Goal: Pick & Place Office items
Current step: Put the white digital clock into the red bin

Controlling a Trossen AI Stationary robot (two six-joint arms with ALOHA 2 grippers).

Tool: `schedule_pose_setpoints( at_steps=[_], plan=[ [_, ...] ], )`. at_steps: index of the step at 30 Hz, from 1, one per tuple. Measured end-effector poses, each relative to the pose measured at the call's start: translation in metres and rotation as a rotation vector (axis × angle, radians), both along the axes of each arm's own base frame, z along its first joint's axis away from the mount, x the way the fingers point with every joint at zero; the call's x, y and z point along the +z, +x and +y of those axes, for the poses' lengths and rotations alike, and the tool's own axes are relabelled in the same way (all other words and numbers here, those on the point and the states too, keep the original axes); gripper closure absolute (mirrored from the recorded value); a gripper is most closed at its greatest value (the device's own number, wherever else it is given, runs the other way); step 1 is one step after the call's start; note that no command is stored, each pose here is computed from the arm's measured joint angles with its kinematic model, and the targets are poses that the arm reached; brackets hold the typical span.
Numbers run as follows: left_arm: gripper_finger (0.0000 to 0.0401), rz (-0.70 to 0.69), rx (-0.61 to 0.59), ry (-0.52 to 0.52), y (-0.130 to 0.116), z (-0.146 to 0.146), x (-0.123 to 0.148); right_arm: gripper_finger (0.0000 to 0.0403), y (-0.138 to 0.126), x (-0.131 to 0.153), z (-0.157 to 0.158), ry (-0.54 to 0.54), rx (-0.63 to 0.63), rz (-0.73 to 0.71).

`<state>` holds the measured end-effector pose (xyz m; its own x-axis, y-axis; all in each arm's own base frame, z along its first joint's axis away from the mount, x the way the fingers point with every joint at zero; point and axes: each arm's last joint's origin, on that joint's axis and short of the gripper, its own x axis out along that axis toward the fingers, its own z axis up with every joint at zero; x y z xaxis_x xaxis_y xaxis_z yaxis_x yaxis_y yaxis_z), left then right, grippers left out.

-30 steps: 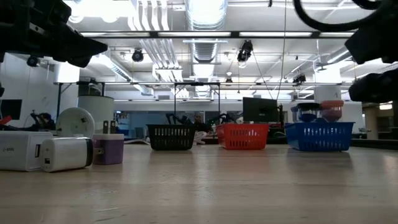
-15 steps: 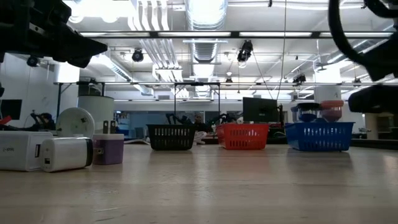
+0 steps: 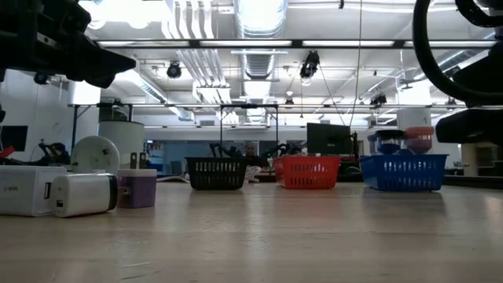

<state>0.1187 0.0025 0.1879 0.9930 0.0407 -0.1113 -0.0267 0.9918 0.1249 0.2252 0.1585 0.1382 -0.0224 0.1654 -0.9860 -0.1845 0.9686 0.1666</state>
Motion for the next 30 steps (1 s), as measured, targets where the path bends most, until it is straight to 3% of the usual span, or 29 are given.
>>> schedule_pose_setpoints(
  at_steps=[3,11,20,30],
  plan=[
    [0.0389,-0.003,0.001,0.0,0.0,0.0,0.0,0.026,0.002,0.004,0.0,0.003,0.002,-0.042],
    [0.0389,-0.003,0.0,0.0,0.0,0.0,0.0,0.0262,0.014,0.016,-0.009,0.063,-0.028,-0.144],
    [0.0389,-0.003,0.0,0.006,0.0,0.0,0.0,0.0262,0.038,0.066,-0.038,0.202,-0.015,-0.511],
    [0.0389,0.0,-0.001,0.016,0.0,0.0,0.0,0.0262,0.029,0.134,-0.087,0.208,-0.02,-0.909]
  ],
)
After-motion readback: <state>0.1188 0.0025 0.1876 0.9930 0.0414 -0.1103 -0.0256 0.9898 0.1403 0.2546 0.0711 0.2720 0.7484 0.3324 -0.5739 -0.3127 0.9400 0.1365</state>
